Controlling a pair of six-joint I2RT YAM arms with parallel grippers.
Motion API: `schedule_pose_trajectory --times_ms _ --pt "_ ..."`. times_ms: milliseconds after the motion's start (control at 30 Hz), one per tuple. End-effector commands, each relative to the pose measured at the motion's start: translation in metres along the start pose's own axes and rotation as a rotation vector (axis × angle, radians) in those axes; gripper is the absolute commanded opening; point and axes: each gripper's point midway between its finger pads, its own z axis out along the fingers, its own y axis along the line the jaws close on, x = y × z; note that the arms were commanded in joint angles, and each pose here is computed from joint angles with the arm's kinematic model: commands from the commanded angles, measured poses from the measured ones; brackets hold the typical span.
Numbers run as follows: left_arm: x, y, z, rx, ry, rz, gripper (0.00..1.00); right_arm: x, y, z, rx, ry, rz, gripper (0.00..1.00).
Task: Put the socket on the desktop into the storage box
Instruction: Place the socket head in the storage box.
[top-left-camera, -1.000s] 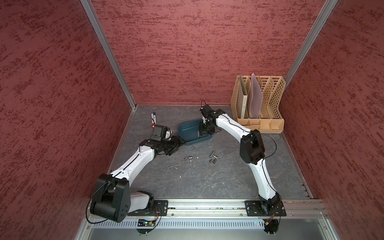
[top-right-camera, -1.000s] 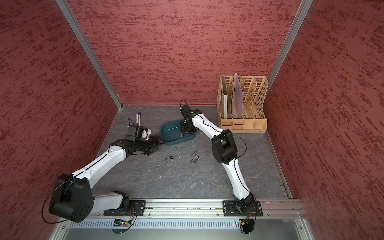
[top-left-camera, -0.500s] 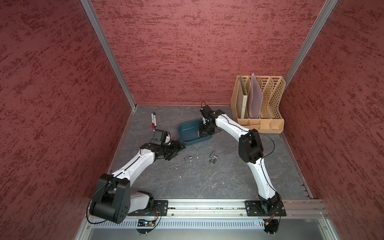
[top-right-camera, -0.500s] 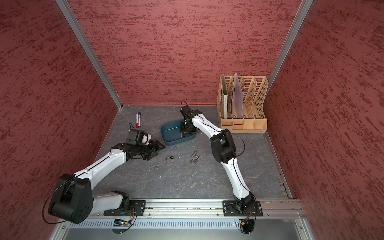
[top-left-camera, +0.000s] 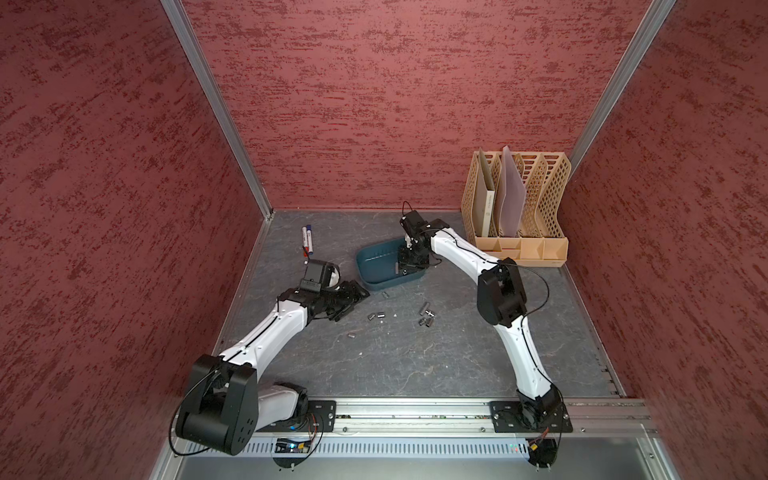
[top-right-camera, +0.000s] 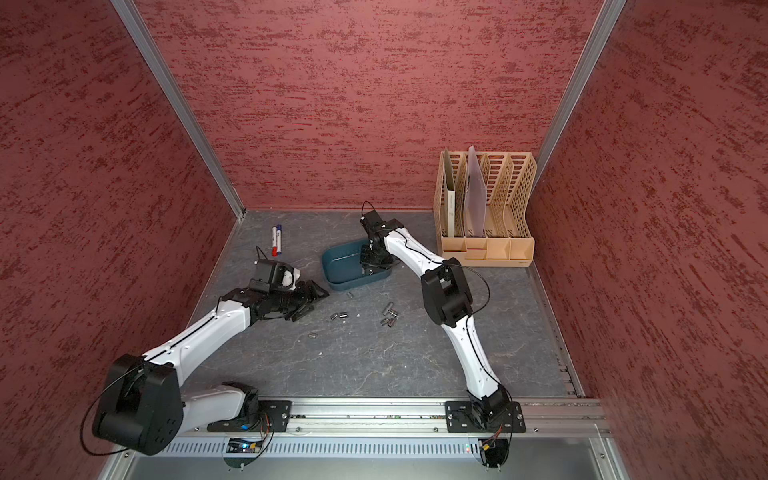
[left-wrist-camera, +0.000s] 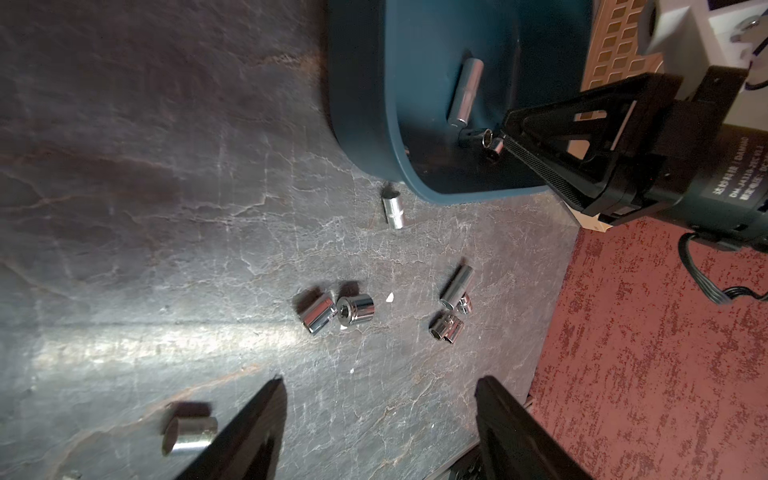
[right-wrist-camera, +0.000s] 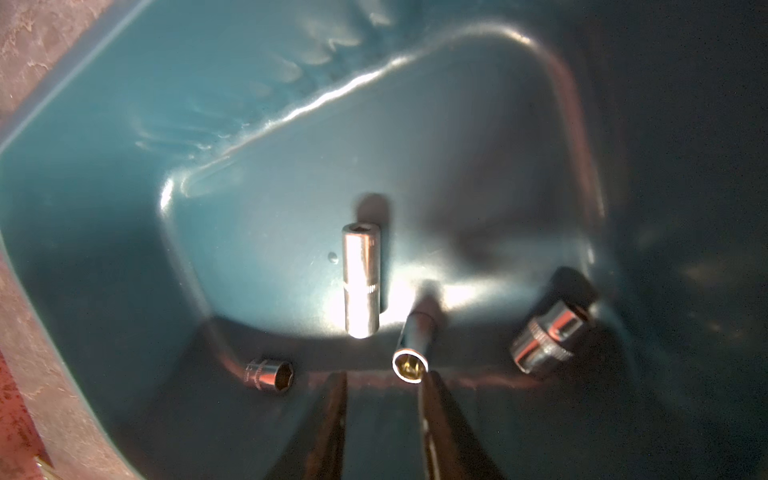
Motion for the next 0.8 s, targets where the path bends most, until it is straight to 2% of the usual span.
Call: schedule_pose_trajectory --times_ms 0,367,767 --pt "0.000 0.006 -0.004 -0.021 -0.013 -0.011 0.75 -0.012 0.009 -0.030 -0.026 -0.064 -0.015 0.38" --pt "0.015 0.005 -0.003 -0.074 0.013 0.049 0.74 0.002 0.016 -0.080 -0.071 -0.144 -0.047 0.44" --pt "0.031 -0.026 0.019 -0.095 0.072 0.178 0.72 0.070 -0.023 -0.111 -0.080 -0.162 -0.036 0.44"
